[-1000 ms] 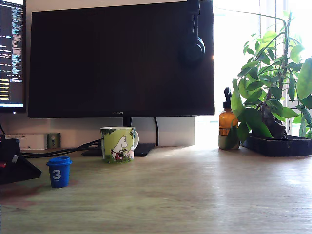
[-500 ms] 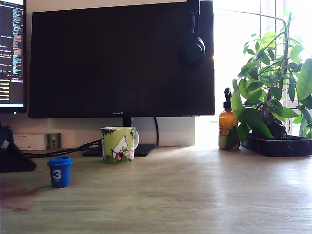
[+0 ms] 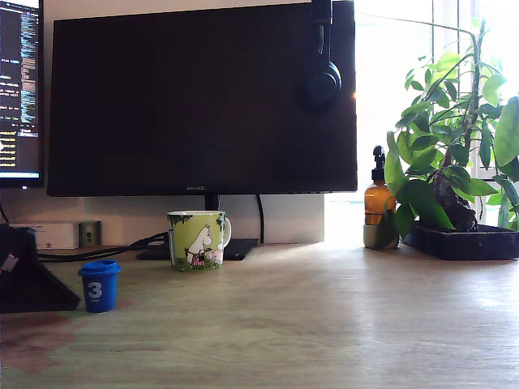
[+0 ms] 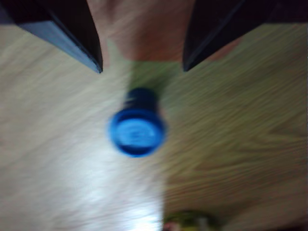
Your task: Pick up the coffee capsules from the table one by one and drop them inside the nearest coffee cup
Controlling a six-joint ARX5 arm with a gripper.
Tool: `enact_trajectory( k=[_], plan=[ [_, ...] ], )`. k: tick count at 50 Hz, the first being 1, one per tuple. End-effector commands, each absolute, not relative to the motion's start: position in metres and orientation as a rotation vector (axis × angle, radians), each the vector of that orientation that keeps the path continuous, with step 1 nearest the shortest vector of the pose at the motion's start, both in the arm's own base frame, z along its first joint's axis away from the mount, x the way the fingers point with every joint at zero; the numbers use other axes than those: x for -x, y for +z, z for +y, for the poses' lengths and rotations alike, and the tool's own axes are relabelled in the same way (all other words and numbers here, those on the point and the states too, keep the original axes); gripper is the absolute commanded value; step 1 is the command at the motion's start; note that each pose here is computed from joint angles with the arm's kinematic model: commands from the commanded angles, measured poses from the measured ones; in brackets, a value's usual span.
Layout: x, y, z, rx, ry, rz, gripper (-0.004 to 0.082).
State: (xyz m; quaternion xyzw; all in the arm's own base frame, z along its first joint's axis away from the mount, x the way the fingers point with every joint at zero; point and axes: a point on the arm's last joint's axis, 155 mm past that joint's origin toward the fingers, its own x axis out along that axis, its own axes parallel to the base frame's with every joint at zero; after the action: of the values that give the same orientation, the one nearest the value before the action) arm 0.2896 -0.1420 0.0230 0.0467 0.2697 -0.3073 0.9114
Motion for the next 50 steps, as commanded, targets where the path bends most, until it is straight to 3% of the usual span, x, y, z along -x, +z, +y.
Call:
enact_trajectory(
  k=[1,10,50],
  plan=[
    [-0.291,0.028,-0.145,-0.104,-0.644,0.533,0.049],
    [-0.298,0.034,-0.148,-0.147,-0.643,0.48,0.0537],
    [-0.326,0.032,-0.161,-0.116,-0.654,0.423,0.0536]
  ],
)
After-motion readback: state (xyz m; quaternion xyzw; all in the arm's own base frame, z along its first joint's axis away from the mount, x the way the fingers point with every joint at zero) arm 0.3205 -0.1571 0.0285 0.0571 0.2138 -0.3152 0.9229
